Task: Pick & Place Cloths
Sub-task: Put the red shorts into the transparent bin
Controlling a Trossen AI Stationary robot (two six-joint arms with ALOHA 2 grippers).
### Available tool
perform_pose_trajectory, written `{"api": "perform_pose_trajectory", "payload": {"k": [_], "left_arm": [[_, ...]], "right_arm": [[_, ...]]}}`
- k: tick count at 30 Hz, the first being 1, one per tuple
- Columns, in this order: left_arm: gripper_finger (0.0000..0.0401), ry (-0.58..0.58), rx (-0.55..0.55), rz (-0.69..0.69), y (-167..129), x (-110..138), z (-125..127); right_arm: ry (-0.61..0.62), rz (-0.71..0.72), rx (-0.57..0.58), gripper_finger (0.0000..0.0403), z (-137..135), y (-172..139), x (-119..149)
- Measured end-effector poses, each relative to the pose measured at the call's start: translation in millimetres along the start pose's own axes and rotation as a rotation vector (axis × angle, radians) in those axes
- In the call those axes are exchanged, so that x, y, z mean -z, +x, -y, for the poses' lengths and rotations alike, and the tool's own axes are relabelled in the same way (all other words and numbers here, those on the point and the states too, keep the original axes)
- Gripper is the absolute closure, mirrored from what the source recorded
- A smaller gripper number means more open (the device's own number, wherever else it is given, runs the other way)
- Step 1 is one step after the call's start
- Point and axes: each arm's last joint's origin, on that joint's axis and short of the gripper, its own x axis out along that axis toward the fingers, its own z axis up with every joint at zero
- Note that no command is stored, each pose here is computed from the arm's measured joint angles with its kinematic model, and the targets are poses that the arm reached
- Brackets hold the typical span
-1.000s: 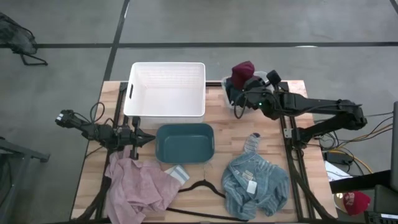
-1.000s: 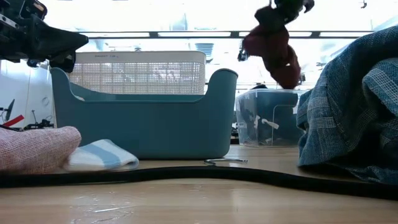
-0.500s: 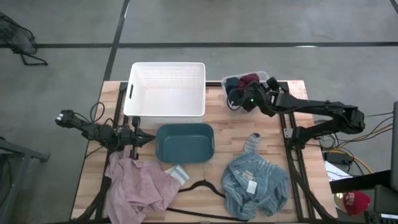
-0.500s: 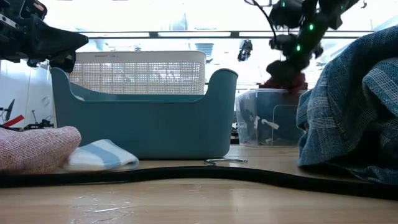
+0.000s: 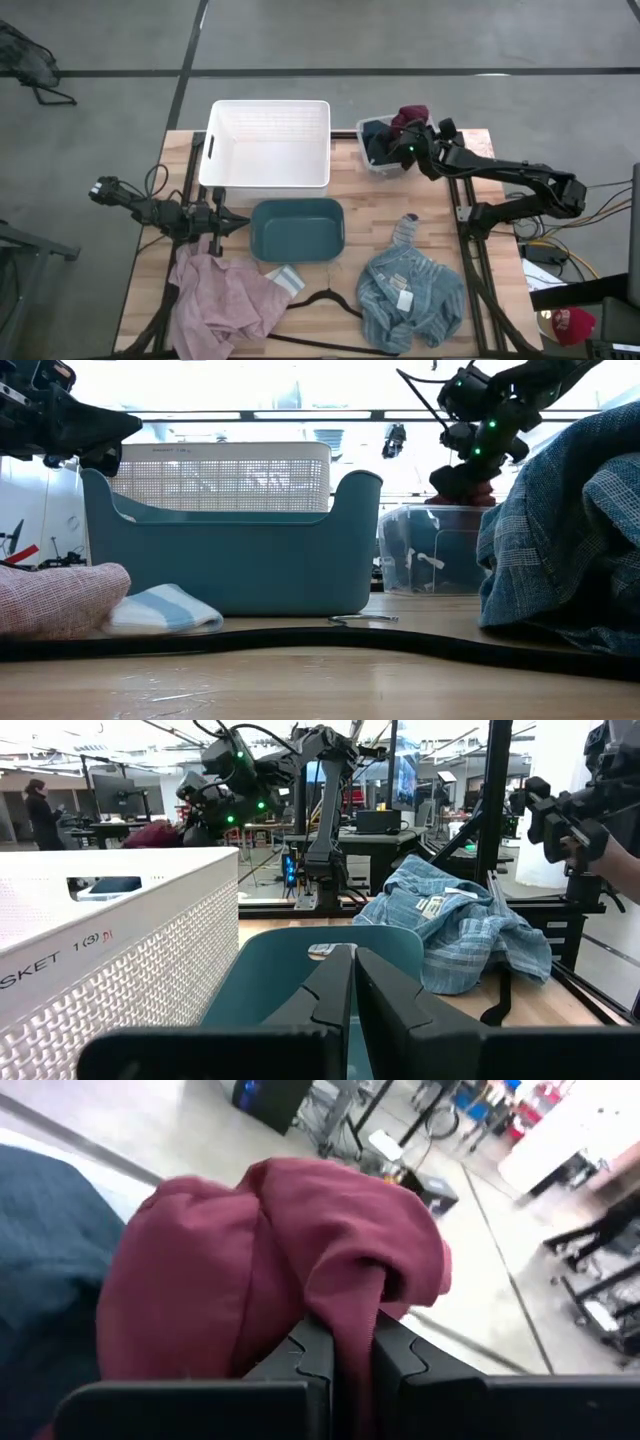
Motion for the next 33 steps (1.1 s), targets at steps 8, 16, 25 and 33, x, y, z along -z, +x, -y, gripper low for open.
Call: {"api": "perform_pose_trajectory", "payload": {"k": [8,16,25,33], "left_arm": [[0.0375,0.000,-0.001,0.000,0.0,0.0,0.0],[0.0375,0.000,0.000,0.000,0.0,0.0,0.0],[0.0375,0.000,0.000,0.000,0.0,0.0,0.0],[0.0375,0.000,0.000,0.000,0.0,0.0,0.0]], "right_arm": [[0.049,0.055,0.012,0.0387,0.9,-1.4,-8.4],[0.090,0.174,0.031,0.0382,3.1,-3.5,-26.7],[0.023,0.099,-0.009,0.0380,-1.1,0.1,-15.3],[-0.030,-0.001,-0.176,0.0373,-10.2,11.2,-2.2]]}}
